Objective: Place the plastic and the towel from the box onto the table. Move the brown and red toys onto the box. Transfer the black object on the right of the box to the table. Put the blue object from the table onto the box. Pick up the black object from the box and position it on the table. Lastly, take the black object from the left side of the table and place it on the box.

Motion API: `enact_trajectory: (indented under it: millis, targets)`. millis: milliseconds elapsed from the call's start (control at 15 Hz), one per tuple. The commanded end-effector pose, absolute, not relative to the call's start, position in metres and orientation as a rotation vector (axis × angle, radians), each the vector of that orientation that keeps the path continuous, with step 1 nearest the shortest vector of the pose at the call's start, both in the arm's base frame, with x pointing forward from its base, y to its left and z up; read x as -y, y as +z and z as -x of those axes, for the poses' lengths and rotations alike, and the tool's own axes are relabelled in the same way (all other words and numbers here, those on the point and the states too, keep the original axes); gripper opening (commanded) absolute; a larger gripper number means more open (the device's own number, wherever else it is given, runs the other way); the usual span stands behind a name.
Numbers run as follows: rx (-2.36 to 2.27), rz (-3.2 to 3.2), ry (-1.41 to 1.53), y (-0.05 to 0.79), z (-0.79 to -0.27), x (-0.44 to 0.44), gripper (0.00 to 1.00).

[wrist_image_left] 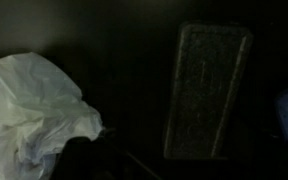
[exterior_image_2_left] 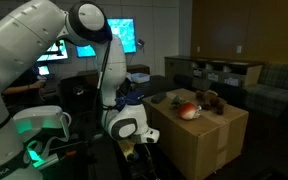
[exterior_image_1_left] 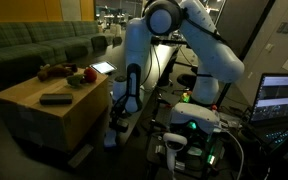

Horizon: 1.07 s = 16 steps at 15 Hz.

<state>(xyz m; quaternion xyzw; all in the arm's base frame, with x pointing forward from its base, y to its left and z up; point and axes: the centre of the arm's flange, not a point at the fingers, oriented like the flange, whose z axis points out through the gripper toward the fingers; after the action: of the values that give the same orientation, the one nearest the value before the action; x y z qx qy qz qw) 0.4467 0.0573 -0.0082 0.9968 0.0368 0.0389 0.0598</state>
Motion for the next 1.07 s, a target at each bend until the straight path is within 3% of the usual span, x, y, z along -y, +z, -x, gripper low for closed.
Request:
enact_trajectory:
  millis: [0,1000]
  targets:
    - [-0.017,-3.037,0.138,0.008,-0.448,-0.066,1.0]
    - [0.621,-3.007,0.01,0.021,-0.445,-0.168,1.0]
